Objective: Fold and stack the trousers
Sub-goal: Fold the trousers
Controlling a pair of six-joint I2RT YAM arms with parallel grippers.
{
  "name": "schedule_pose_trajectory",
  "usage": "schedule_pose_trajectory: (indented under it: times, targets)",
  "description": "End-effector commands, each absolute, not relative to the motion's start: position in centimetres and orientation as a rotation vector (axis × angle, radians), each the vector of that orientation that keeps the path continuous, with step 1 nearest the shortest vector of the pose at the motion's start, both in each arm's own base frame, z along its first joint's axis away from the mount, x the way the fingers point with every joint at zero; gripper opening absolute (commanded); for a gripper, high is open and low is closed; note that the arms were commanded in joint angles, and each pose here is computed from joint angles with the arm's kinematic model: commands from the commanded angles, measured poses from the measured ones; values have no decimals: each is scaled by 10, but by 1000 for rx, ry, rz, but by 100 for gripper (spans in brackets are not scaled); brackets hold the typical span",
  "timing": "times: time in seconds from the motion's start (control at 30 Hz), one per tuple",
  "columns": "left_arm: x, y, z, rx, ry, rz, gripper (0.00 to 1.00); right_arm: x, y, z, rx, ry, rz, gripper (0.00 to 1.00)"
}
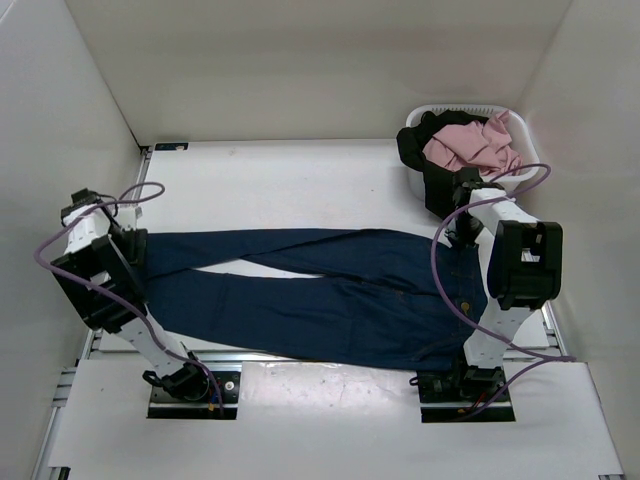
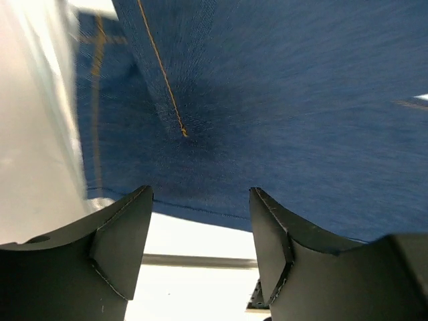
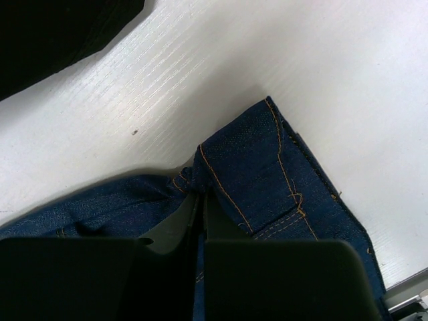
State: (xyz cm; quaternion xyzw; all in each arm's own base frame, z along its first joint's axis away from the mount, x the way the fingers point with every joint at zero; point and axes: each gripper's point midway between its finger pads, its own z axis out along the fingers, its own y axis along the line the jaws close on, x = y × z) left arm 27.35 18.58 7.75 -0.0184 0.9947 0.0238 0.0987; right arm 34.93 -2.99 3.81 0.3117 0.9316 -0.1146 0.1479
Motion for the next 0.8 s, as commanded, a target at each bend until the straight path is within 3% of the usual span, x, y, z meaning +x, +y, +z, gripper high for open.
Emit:
schedule_pose_trajectory:
  times: [0.0,0.57,0.73,0.77]
  targets:
    - [268,199,48,-126,2962,53,71,346,-30,42,842,2691,-370,0]
    - [299,190,28,-179,2912,-182,72,349,-30,43,818,2680,-392,0]
    - [294,187,8,-210,2975,-235,60,349,-30,42,817,2688,-397,0]
    - [296,189,10,-208,2968,-227,48,349,-32,43,817,2684,-409,0]
